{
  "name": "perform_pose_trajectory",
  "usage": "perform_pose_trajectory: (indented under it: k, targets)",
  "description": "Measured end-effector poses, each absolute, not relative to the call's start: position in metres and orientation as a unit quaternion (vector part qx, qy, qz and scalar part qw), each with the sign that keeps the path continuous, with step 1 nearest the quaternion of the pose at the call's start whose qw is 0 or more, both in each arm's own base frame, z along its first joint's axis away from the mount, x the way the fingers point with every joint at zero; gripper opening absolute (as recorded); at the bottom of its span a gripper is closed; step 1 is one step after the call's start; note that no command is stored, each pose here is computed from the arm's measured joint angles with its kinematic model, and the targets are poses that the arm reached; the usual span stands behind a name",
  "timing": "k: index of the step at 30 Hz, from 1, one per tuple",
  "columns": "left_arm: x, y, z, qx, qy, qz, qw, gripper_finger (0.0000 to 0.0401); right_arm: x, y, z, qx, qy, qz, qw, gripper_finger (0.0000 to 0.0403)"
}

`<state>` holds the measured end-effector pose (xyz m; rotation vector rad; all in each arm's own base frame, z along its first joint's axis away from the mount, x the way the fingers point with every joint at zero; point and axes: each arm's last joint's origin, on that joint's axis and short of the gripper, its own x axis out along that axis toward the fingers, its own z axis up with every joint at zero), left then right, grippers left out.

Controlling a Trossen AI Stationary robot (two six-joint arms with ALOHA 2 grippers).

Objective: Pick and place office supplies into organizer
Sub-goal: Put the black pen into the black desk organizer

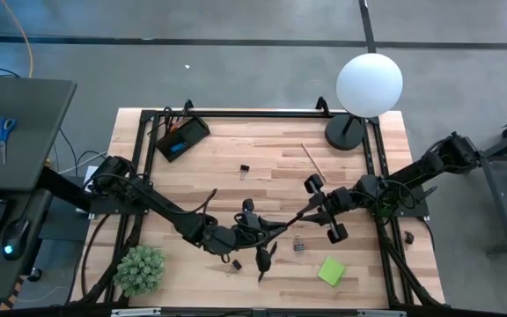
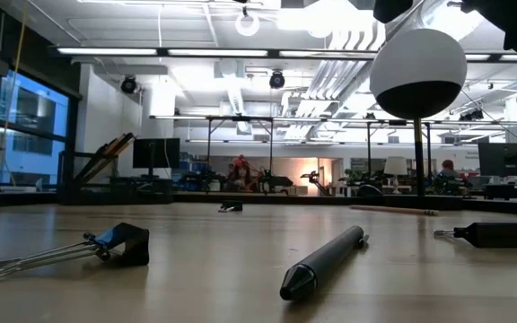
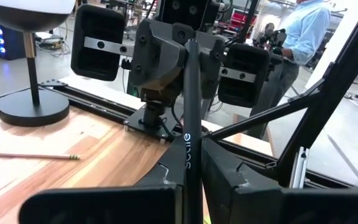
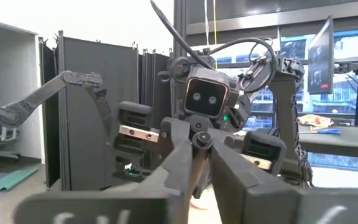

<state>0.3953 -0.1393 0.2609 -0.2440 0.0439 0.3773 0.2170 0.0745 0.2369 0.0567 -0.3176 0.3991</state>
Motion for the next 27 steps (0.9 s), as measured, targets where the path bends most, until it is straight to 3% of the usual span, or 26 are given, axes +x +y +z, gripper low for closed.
perform_pose_trajectory:
  k: [4, 22, 27]
  targets:
    - [0.3953, -0.1393, 0.2604, -0.121, 0.024, 0.187, 0.975, 0.0014, 0.2171, 0.0746, 0.2364, 0.027, -0.154, 0.2, 0.967, 0.001]
    - [0.3949, -0.1396, 0.2552, -0.122, 0.051, 0.175, 0.976, 0.0016, 0.2174, 0.0746, 0.2349, 0.022, -0.15, 0.197, 0.969, 0.0008]
    - [0.3949, -0.1392, 0.254, -0.124, 0.057, 0.171, 0.976, 0.0065, 0.2174, 0.0742, 0.2353, 0.019, -0.152, 0.188, 0.97, 0.0008]
